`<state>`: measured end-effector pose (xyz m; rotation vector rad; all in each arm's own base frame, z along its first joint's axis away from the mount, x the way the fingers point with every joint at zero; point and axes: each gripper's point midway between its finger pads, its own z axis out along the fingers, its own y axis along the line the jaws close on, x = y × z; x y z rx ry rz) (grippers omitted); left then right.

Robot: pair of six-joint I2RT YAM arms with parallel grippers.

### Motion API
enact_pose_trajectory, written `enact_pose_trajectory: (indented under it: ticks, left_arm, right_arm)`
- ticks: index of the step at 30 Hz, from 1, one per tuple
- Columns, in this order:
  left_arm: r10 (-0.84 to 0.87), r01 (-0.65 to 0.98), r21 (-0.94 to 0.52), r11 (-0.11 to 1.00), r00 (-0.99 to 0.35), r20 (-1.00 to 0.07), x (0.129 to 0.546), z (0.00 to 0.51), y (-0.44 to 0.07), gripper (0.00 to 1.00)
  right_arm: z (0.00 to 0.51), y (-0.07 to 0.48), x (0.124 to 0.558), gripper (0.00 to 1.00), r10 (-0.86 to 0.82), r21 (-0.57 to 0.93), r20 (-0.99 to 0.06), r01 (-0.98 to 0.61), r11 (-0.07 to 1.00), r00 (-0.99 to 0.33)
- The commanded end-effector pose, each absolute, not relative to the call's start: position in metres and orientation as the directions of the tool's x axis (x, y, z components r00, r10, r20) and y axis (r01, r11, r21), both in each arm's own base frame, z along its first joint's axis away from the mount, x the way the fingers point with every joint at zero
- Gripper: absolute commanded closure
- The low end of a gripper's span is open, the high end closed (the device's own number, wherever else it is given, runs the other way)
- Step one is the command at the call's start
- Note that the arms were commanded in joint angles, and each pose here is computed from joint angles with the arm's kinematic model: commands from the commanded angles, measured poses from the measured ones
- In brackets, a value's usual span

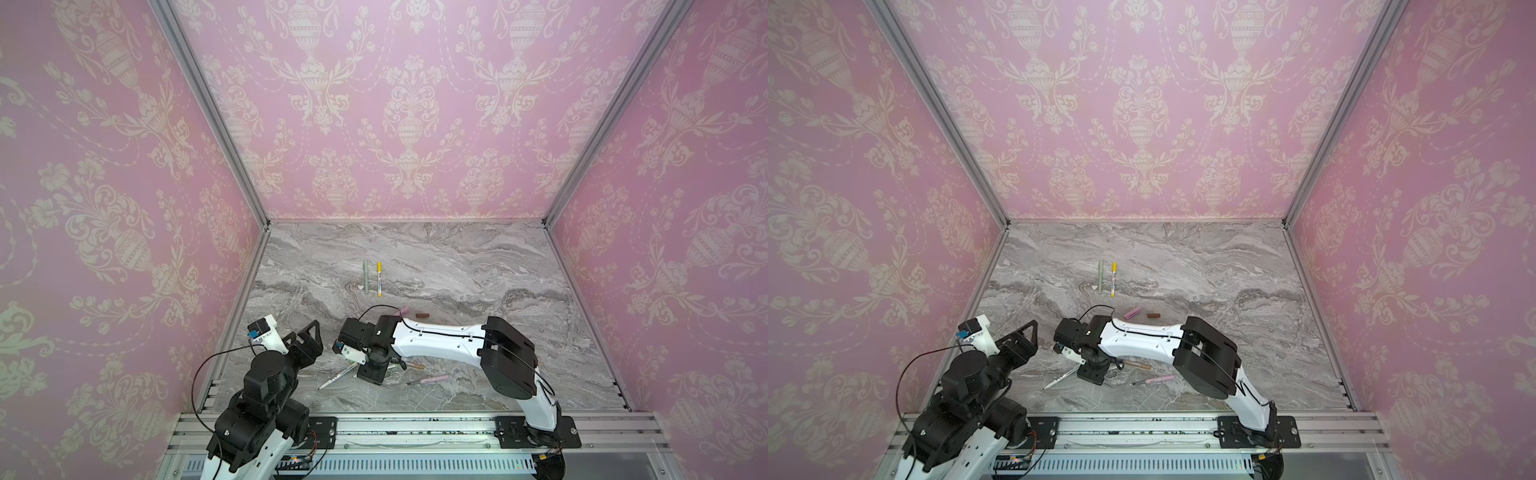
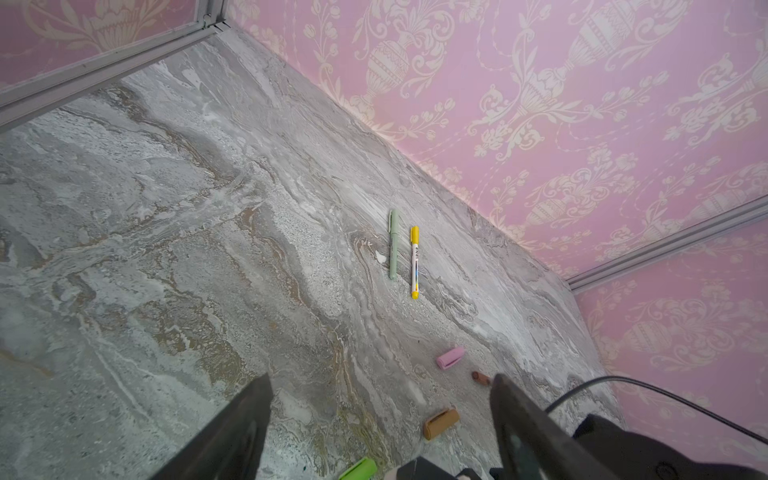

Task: Insert the pens into the pen caps
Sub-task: 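Reach right gripper down to the white green-tipped pen while left arm draws back, then grasp the white pen with right gripper and lift it upright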

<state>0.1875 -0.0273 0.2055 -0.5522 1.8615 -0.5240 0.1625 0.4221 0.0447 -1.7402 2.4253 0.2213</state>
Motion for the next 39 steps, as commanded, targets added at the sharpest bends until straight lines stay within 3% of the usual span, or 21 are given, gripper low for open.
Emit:
enact_pose_trajectory:
  ticks: [1, 8, 23, 30, 36, 39]
  left_arm:
    - [-0.592, -0.159, -0.573, 0.804, -0.288, -0.752, 0.187, 0.207, -0.018, 0.14]
    - [-0.604, -0.149, -0.589, 0.795, -0.291, -0.742, 0.189, 0.207, -0.021, 0.13]
    - [-0.615, -0.143, -0.601, 0.786, -0.278, -0.738, 0.189, 0.212, -0.021, 0.13]
    - [-0.610, -0.134, -0.599, 0.790, -0.272, -0.744, 0.192, 0.215, -0.022, 0.13]
    - [-0.581, -0.083, -0.582, 0.809, -0.263, -0.770, 0.202, 0.230, -0.030, 0.12]
    - [-0.554, -0.014, -0.570, 0.822, -0.253, -0.793, 0.209, 0.249, -0.040, 0.12]
  right_arm:
    - [0.032, 0.420, 0.166, 0.45, -0.937, 0.008, -0.178, -0.952, 0.304, -0.301]
    - [0.017, 0.418, 0.166, 0.51, -0.943, 0.009, -0.153, -0.954, 0.299, -0.297]
    - [0.010, 0.412, 0.159, 0.79, -0.954, 0.028, -0.126, -0.962, 0.270, -0.272]
    - [0.017, 0.415, 0.163, 0.88, -0.955, 0.008, -0.145, -0.966, 0.259, -0.258]
    - [0.057, 0.422, 0.176, 0.91, -0.934, -0.026, -0.249, -0.963, 0.269, -0.254]
    - [0.092, 0.424, 0.194, 0.92, -0.887, -0.013, -0.343, -0.943, 0.332, -0.308]
